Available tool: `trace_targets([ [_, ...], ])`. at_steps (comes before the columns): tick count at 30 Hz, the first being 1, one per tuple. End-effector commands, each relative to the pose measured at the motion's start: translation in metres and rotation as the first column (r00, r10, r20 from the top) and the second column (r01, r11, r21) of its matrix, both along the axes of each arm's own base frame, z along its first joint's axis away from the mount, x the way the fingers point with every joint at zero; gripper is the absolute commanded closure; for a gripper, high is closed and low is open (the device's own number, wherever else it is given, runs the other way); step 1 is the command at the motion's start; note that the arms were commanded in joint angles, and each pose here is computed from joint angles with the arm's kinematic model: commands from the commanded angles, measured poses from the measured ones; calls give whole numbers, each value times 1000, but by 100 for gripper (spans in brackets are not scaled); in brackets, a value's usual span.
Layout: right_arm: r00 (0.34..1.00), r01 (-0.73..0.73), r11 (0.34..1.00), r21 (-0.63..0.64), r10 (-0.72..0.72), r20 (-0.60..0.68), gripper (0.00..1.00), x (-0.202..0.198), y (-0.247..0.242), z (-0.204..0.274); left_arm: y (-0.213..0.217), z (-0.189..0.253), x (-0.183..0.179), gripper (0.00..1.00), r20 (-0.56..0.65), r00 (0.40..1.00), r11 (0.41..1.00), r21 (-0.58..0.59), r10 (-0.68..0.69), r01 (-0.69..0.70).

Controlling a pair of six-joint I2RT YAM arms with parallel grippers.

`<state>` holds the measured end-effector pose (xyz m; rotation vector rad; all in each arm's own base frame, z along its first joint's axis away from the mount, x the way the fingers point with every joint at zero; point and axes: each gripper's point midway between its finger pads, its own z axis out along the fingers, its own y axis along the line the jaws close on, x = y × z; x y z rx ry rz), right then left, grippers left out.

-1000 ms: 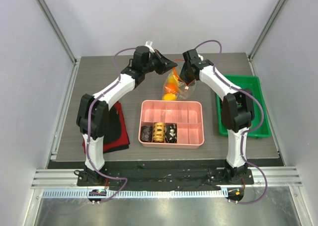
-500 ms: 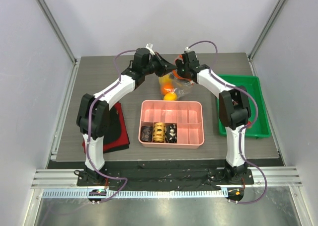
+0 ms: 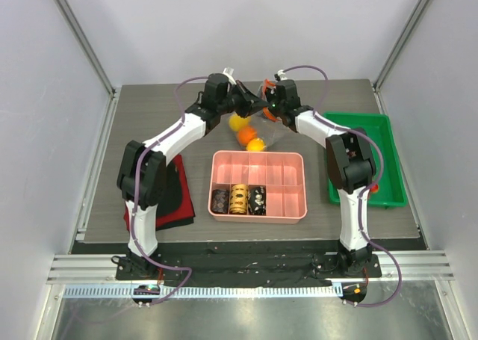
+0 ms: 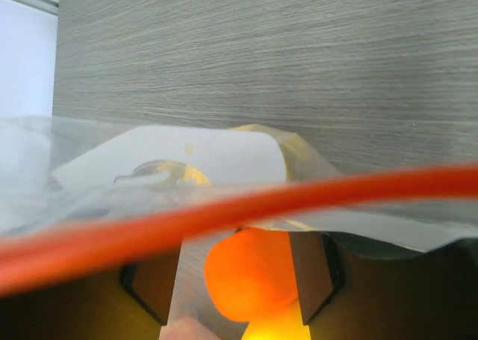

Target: Open the zip-top bag and remove the fake food

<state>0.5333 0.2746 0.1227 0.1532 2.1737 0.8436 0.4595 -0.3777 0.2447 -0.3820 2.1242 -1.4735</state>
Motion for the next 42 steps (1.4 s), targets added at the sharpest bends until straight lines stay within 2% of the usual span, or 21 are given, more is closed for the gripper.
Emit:
trace_targets([
  [1, 995, -39, 998, 48, 35, 94, 39, 8, 19, 11, -5, 18, -7, 100, 51, 997, 999, 4, -49, 49],
  [4, 998, -25, 998, 57, 21, 59, 42, 9, 21, 2, -5, 16, -9, 100, 44, 998, 999, 2, -54, 54],
  [8, 997, -19, 997, 70, 13, 82, 50, 10, 24, 3, -4, 16, -10, 100, 46, 998, 999, 5, -52, 52],
  [9, 996, -25, 997, 75, 18, 90, 59, 11, 27, 5, -3, 16, -11, 100, 45, 998, 999, 6, -51, 51],
  [13, 996, -6, 998, 65, 0, 91, 75, 14, 24, 9, 0, 14, -14, 100, 49, 998, 999, 17, -47, 46],
  [15, 995, -8, 998, 55, 2, 95, 89, 14, 24, 10, 1, 14, -14, 100, 48, 998, 999, 19, -42, 42],
  [17, 994, -10, 1000, 25, 7, 106, 98, 15, 21, 14, 1, 13, -15, 100, 46, 998, 999, 19, -42, 41],
  [21, 996, 16, 999, -38, -12, 89, 99, 6, 8, 24, 11, 12, -11, 100, 34, 999, 1000, 8, -4, 4],
  [24, 997, 18, 998, -53, -13, 80, 98, -10, 0, 48, 19, 7, -7, 100, 26, 999, 1000, 0, 26, -26],
  [25, 994, 29, 999, -42, -24, 111, 99, -15, -4, 73, 24, 8, -3, 100, 27, 999, 999, 1, 36, -36],
  [32, 990, 29, 997, -67, -20, 137, 98, -54, -24, 127, 35, 8, 6, 100, 37, 997, 998, 22, 61, -62],
  [35, 992, 17, 997, -72, -8, 125, 98, -66, -26, 137, 34, 8, 7, 100, 35, 998, 998, 16, 55, -56],
  [38, 995, 63, 989, -137, -52, 83, 98, -76, -43, 134, 34, 13, 9, 100, 46, 997, 998, 18, 62, -63],
  [42, 997, 68, 985, -158, -61, 52, 98, -87, -49, 129, 35, 19, 12, 100, 61, 996, 997, 23, 70, -72],
])
